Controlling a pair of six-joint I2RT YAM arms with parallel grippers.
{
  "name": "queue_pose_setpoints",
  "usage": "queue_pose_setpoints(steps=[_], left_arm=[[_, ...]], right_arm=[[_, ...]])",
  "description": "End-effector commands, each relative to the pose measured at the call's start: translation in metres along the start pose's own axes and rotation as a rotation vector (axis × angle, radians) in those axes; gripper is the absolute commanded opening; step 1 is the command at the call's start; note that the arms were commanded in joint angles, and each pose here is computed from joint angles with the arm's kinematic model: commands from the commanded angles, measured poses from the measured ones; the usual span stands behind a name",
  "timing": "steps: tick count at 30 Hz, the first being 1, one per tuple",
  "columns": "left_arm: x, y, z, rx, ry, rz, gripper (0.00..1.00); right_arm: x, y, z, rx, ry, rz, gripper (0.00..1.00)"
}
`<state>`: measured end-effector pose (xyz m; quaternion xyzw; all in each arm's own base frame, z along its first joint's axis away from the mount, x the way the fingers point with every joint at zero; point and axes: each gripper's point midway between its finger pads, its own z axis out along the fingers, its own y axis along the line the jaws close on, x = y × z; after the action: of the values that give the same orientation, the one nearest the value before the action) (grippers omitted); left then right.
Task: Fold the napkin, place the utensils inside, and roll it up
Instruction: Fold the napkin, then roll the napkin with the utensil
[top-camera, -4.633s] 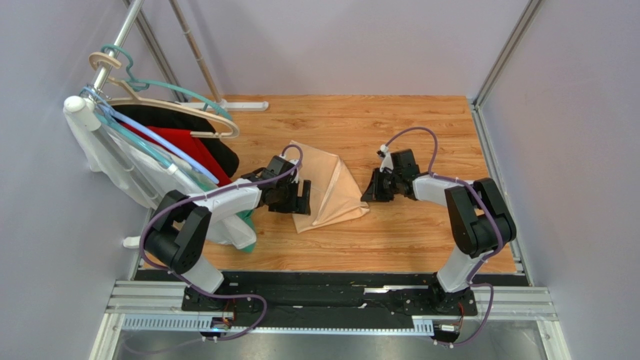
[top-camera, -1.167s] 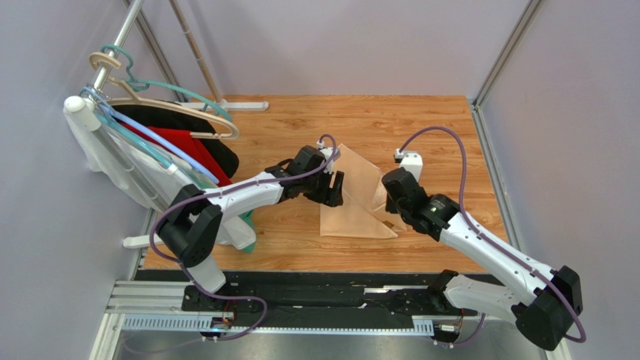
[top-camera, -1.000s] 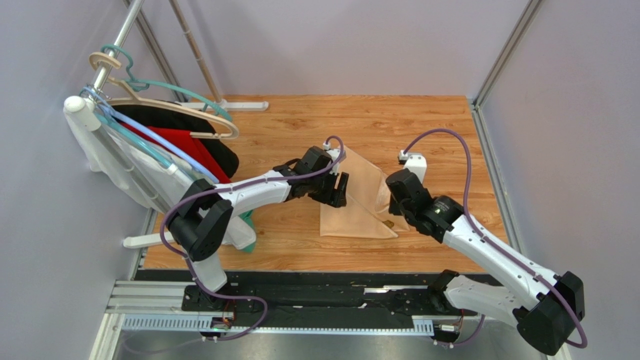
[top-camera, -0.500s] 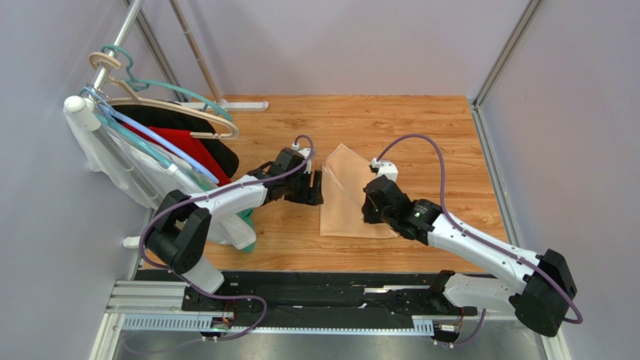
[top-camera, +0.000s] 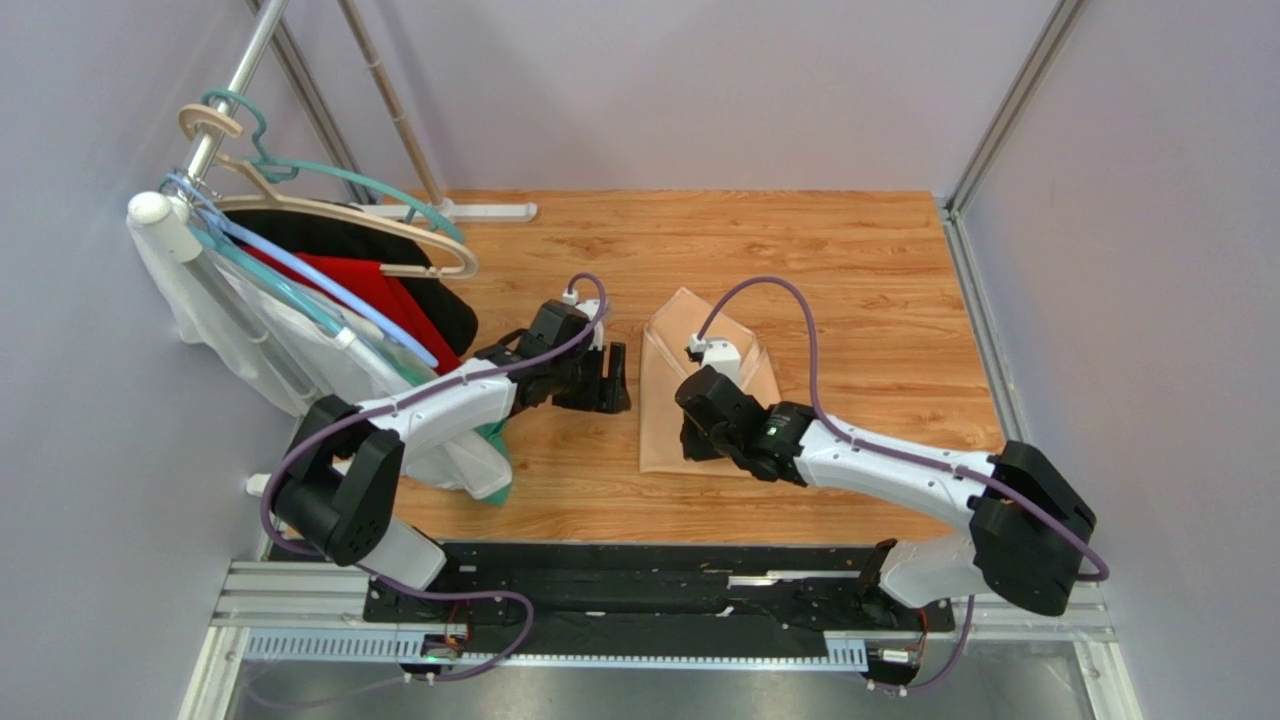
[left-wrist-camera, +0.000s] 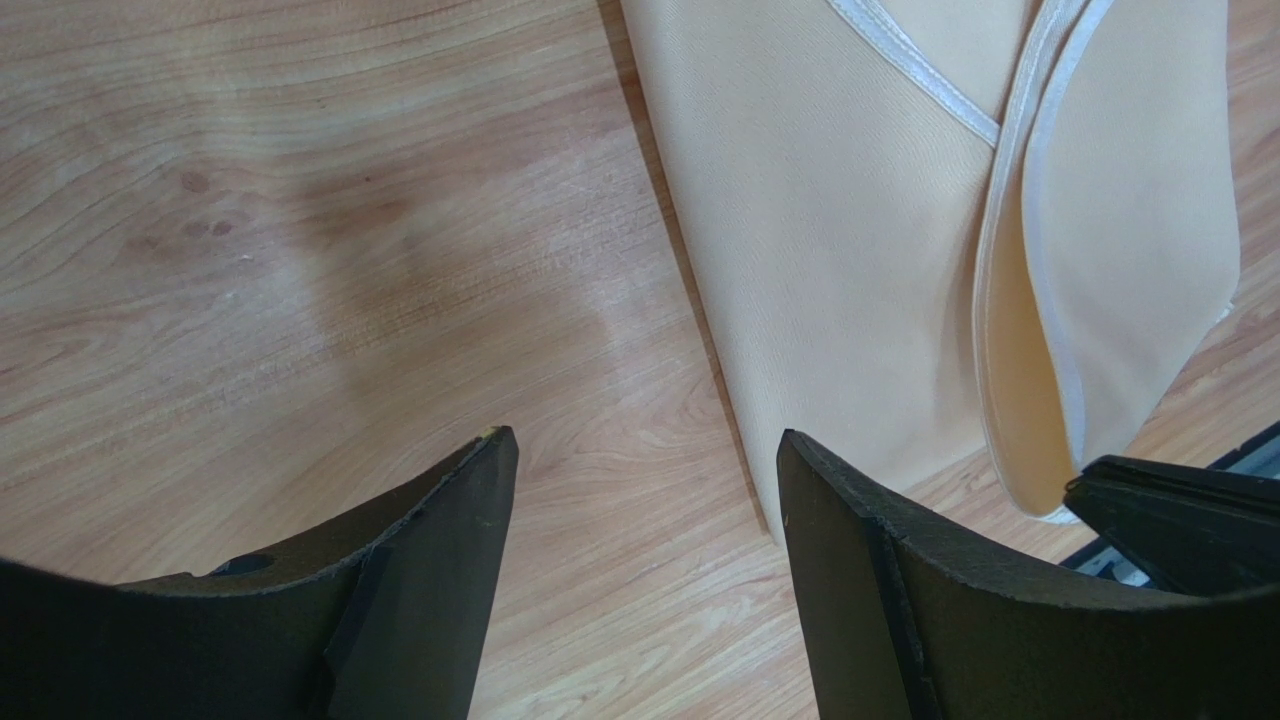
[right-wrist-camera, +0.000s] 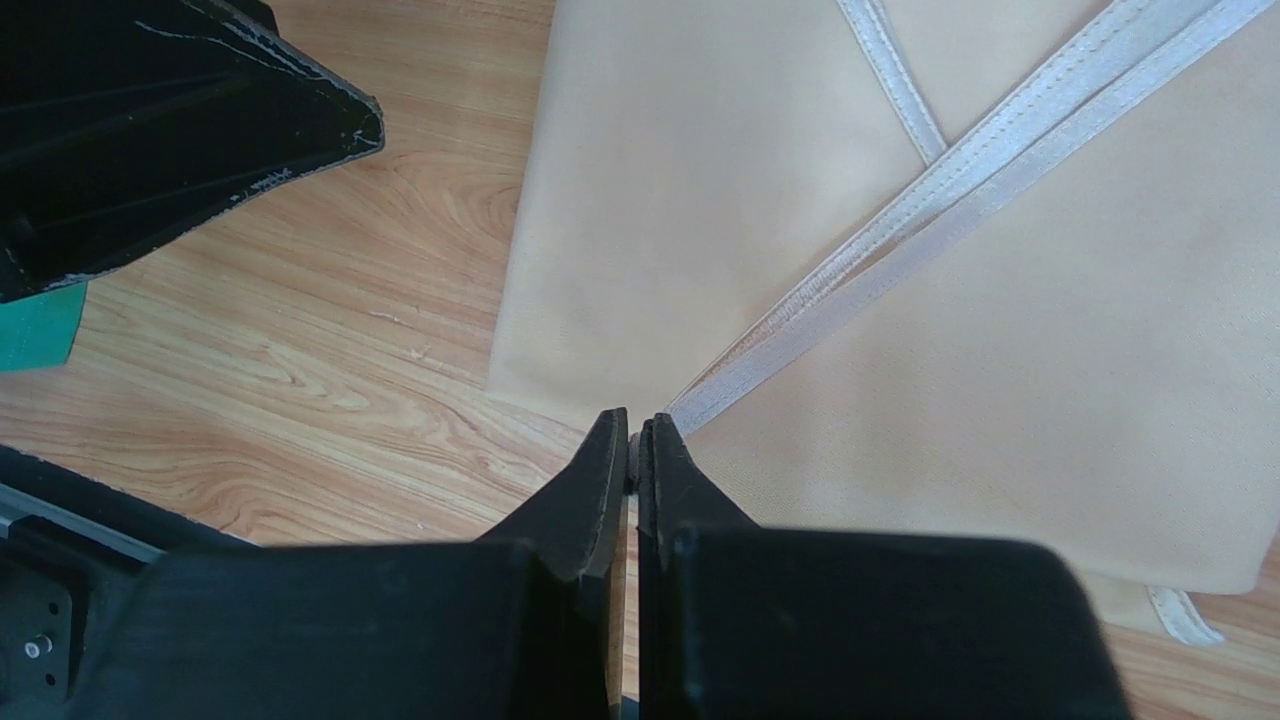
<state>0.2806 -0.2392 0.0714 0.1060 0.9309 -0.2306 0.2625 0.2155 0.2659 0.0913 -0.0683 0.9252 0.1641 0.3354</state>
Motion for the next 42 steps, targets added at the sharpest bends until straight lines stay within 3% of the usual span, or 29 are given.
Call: queue_pose_setpoints(steps=[1, 24, 29, 32, 35, 42], left_arm=[[-0.007, -0.004, -0.008, 0.018, -0.034, -0.011, 0.74], [0.001, 0.006, -0.014, 0.014, -0.027, -0.040, 0.74], [0.002, 0.009, -0.019, 0.006, -0.029, -0.045, 0.75], [0.003, 0.010, -0.023, 0.000, -0.033, -0.048, 0.76], [0.006, 0.010, -0.027, 0.000, -0.034, -0.052, 0.78], [0.011, 0.003, -0.033, 0.039, -0.021, -0.050, 0.84]], right_arm=[[-0.032, 0.026, 0.006, -0.045, -0.108, 0.059, 0.00], [0.001, 0.073, 0.052, -0.119, 0.001, 0.028, 0.00], [-0.005, 0.081, 0.048, -0.139, -0.015, 0.027, 0.25], [-0.016, 0.079, 0.039, -0.132, -0.045, 0.027, 0.49], [-0.029, 0.070, 0.022, -0.120, -0.093, 0.033, 0.60], [-0.041, 0.012, -0.020, -0.040, -0.140, 0.025, 0.66]])
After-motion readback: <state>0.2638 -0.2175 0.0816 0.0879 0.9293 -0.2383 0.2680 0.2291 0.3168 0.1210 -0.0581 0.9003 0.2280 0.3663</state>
